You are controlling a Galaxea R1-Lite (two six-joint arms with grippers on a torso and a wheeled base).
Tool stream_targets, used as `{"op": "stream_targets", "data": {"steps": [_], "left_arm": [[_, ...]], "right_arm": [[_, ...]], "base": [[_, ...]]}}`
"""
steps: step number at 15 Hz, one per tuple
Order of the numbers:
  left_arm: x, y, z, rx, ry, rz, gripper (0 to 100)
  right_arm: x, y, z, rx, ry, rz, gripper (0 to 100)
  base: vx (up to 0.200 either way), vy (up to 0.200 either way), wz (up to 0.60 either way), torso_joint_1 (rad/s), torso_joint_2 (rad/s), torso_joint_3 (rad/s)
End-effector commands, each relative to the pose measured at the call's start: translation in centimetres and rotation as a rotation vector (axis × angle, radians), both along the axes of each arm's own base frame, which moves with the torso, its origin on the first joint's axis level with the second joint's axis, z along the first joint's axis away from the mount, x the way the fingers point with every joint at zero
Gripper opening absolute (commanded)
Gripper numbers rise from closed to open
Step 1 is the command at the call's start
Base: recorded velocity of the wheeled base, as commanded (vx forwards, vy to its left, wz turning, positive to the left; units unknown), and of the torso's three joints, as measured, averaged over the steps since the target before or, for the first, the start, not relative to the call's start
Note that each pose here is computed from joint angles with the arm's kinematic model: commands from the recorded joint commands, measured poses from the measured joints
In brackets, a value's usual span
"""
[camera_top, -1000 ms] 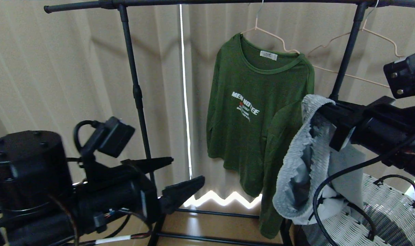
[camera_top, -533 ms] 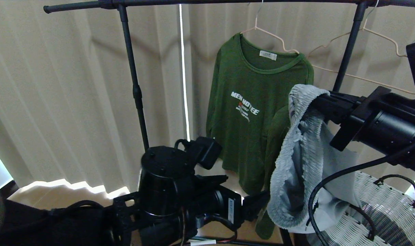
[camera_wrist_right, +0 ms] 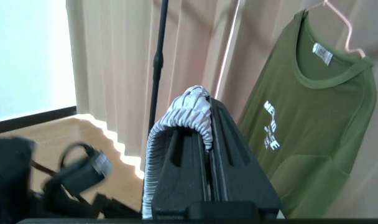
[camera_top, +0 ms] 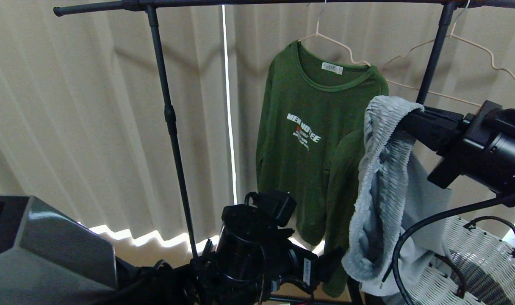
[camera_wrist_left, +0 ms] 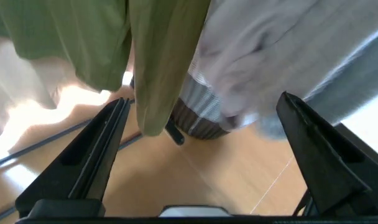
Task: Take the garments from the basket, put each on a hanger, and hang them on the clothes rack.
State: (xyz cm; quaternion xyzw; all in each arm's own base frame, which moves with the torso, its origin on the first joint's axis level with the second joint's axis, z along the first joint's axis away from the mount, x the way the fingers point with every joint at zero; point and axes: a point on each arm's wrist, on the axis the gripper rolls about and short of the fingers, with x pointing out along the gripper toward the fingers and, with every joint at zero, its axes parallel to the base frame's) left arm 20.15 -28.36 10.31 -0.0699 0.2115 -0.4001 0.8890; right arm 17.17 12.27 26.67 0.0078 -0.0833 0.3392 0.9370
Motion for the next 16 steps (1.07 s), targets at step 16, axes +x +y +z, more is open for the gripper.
{"op": "stream_targets", "data": {"steps": [16], "left_arm": [[-0.4, -3.2, -1.4, -0.111, 0.021, 0.038, 100]], "right_arm": [[-0.7, 0.1, 0.6, 0.023, -0.015, 0.049, 0]], "base": [[0.0, 0.0, 0.0, 0.0, 0.0, 0.0]]}}
